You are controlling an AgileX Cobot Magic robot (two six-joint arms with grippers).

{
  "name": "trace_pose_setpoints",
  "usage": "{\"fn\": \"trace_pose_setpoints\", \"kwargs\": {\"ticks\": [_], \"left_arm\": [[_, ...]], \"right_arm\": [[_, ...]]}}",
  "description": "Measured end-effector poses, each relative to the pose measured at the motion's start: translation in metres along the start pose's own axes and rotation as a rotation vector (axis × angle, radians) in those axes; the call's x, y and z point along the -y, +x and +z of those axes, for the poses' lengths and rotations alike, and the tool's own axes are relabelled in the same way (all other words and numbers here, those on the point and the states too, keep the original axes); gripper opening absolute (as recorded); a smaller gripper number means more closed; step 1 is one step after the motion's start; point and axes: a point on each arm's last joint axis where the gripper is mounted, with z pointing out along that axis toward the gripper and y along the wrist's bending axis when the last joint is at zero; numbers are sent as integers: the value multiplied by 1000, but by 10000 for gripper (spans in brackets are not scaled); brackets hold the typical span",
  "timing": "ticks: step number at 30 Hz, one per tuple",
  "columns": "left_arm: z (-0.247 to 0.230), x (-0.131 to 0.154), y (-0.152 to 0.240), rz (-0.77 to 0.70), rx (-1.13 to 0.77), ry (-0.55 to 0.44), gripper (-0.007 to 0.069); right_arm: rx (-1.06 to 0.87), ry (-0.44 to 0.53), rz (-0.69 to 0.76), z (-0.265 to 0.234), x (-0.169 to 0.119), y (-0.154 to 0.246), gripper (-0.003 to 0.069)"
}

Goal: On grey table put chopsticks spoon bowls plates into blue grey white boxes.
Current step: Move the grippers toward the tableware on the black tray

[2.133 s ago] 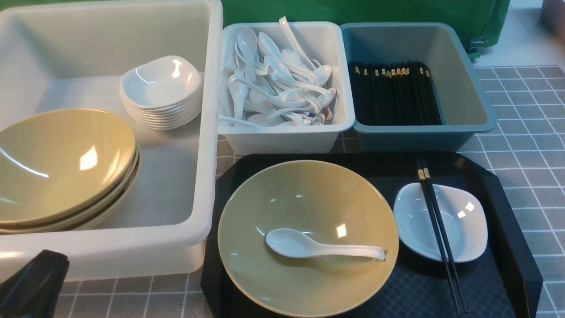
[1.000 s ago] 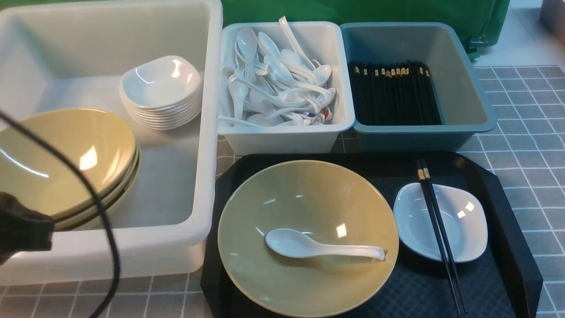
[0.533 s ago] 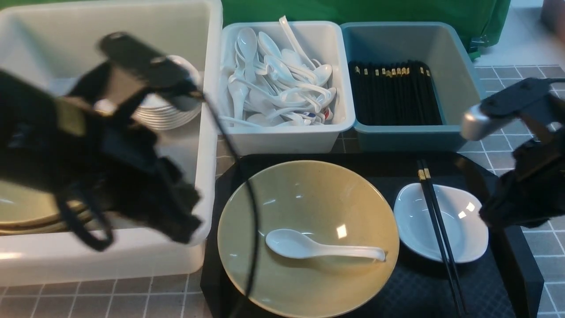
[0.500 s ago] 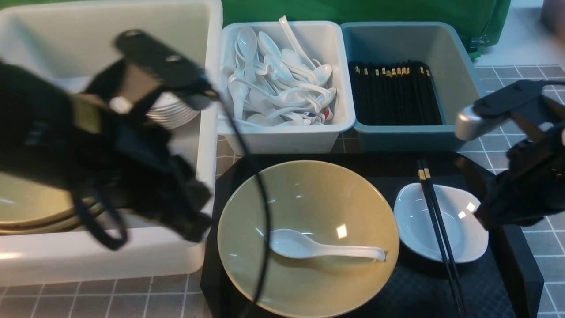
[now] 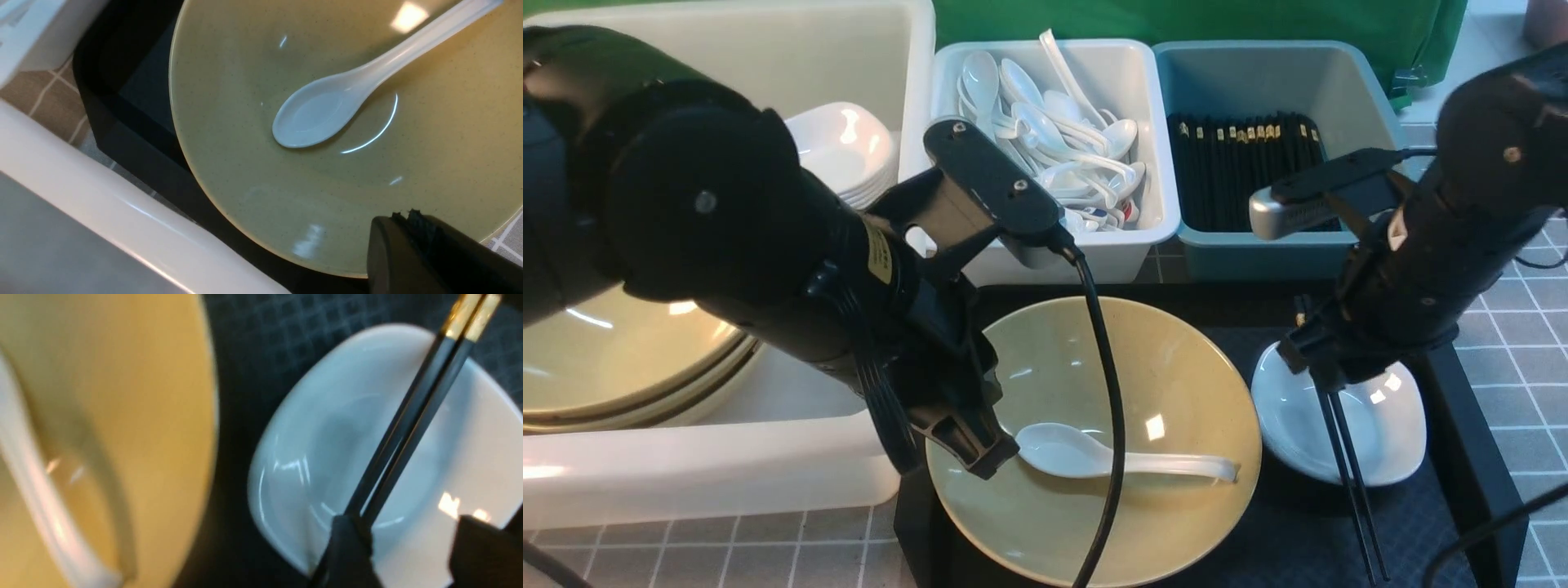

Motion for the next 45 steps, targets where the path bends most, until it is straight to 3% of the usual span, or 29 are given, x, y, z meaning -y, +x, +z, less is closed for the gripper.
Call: {"fn": "trace_pose_setpoints", "kwargs": {"ticks": [6,20,26,31,35,45], "left_arm": [[0,0,1,2,-11,2,-8],[0,0,2,7,-18,4,-8],[0,0,2,7,-19,4,-8],[0,0,2,7,-19,4,-8],[0,0,2,7,-19,4,-8],[0,0,0,7,-2,-1,-8]], "right_arm": [[-40,25,56,21,0,-5,475],[-110,33,79,65,-4,-11,462],[-101,32,85,66,-5,-12,394],[-102,32,85,66,-5,-12,228],[-109,34,86,65,-4,-11,156],[-30,25,18,11,1,-3,150]]}}
